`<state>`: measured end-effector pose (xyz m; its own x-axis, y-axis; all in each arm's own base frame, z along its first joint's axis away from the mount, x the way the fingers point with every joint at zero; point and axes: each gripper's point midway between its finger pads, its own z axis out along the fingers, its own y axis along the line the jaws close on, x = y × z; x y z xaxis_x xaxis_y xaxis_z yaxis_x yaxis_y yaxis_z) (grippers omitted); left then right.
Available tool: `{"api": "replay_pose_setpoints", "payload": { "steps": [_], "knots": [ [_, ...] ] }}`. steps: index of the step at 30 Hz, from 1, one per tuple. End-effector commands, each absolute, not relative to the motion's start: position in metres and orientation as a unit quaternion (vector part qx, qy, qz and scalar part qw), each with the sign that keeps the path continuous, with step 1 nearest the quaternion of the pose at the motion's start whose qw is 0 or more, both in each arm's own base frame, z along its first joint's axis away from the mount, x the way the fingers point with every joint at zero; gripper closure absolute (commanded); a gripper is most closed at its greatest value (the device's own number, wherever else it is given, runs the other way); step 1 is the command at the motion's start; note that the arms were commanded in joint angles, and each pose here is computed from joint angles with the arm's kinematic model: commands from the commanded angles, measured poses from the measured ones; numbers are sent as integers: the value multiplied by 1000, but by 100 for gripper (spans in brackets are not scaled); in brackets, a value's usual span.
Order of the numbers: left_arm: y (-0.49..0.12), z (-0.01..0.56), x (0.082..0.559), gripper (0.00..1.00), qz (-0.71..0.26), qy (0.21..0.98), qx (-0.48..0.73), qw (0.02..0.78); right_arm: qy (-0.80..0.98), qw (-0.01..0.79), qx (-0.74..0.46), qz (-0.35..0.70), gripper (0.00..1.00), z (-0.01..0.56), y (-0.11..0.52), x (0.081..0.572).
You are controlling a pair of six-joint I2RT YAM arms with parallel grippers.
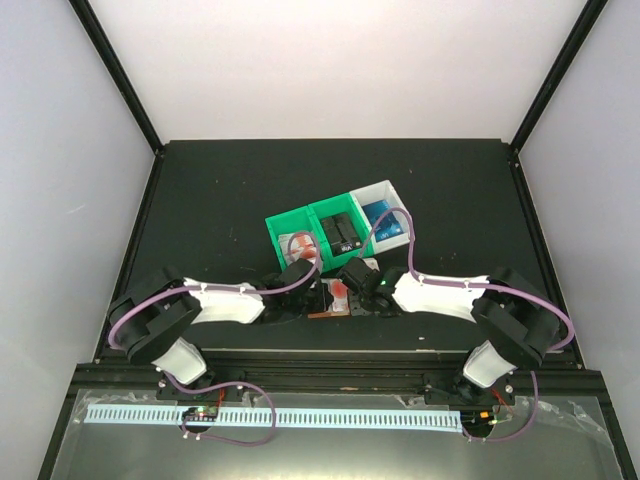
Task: Put the credit cards into the card holder
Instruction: Insert the credit card into the card holder.
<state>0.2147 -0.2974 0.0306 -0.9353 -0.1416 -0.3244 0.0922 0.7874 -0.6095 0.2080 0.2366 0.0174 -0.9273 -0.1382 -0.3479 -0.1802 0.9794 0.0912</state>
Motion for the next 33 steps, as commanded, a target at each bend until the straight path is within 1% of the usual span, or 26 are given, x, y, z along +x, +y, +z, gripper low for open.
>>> {"api": "replay_pose_setpoints", "payload": {
  "steps": [1, 8, 11, 17, 20, 26, 33],
  "knots": [
    [-310, 30, 215, 96, -330, 928, 7, 174, 981, 169, -79, 58, 59, 15, 233, 204],
    [-318, 29, 216, 97, -337, 926, 24, 170, 979, 176, -76, 64, 59, 19, 234, 205],
    [-327, 33, 214, 97, -357, 918, 33, 167, 979, 180, -72, 64, 60, 20, 233, 206],
    [-324, 32, 210, 97, -361, 919, 14, 156, 976, 190, -63, 83, 59, 27, 236, 207],
    [-313, 25, 209, 96, -339, 928, -5, 154, 974, 197, -52, 100, 55, 34, 238, 207],
    [-312, 20, 205, 96, -339, 929, -9, 147, 969, 203, -35, 136, 46, 42, 243, 206],
    [-322, 24, 203, 94, -363, 922, 4, 139, 975, 174, -34, 134, 45, 25, 245, 202]
  ]
}}
